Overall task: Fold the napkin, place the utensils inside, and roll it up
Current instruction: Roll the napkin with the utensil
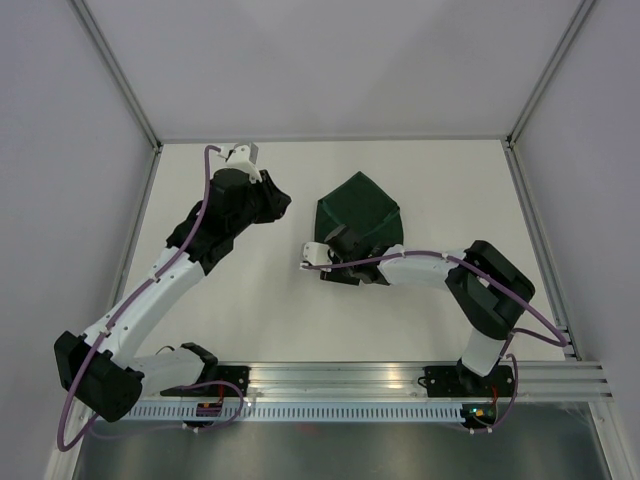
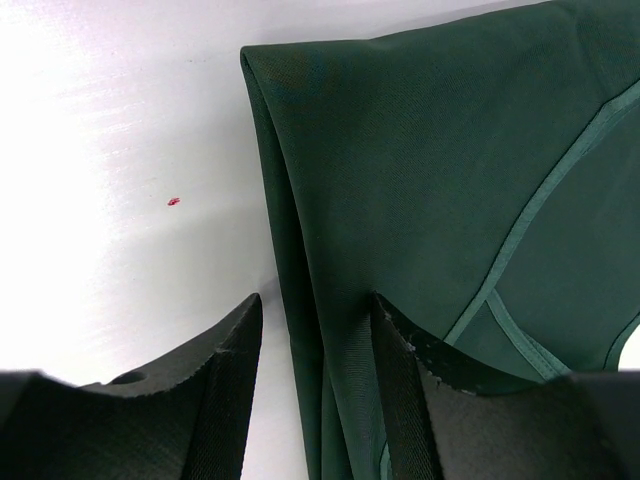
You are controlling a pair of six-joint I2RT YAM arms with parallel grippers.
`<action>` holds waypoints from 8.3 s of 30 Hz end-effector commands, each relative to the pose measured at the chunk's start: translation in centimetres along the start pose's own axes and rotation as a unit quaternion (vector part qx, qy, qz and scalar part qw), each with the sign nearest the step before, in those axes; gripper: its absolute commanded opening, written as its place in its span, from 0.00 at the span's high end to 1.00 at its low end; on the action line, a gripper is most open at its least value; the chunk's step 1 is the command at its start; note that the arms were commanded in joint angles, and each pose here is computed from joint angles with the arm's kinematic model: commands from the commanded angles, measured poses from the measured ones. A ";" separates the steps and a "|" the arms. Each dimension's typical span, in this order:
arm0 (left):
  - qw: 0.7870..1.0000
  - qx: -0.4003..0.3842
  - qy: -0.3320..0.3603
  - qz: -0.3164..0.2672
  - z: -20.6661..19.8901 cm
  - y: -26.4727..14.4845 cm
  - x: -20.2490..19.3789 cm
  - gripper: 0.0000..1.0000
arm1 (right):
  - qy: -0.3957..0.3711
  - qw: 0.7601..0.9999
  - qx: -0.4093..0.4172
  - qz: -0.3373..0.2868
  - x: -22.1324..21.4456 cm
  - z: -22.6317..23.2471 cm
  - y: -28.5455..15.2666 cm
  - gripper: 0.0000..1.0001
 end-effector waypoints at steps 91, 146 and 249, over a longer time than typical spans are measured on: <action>0.989 -0.128 0.072 -0.017 2.3 2.4 -9.6 0.60 | 0.128 0.968 0.217 0.018 -3.7 -1.5 2.1 0.77; 0.810 -0.248 0.529 -0.054 -4.5 8.7 -18.1 0.51 | 0.220 0.903 0.366 0.049 -6.7 -2.6 3.9 0.90; 0.730 -0.419 0.477 0.254 -5.7 11.8 -24.4 0.98 | 0.359 0.910 0.196 -0.062 -9.6 -11.6 -5.9 0.53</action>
Point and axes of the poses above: each gripper's point midway between its finger pads, its own y axis out along the fingers, its own z axis along the line the jaws close on, x = y × z, the point moved 8 cm from there along -y, back along the fingers, and after that the axes turned 4 degrees about y, right-handed, at the moved point
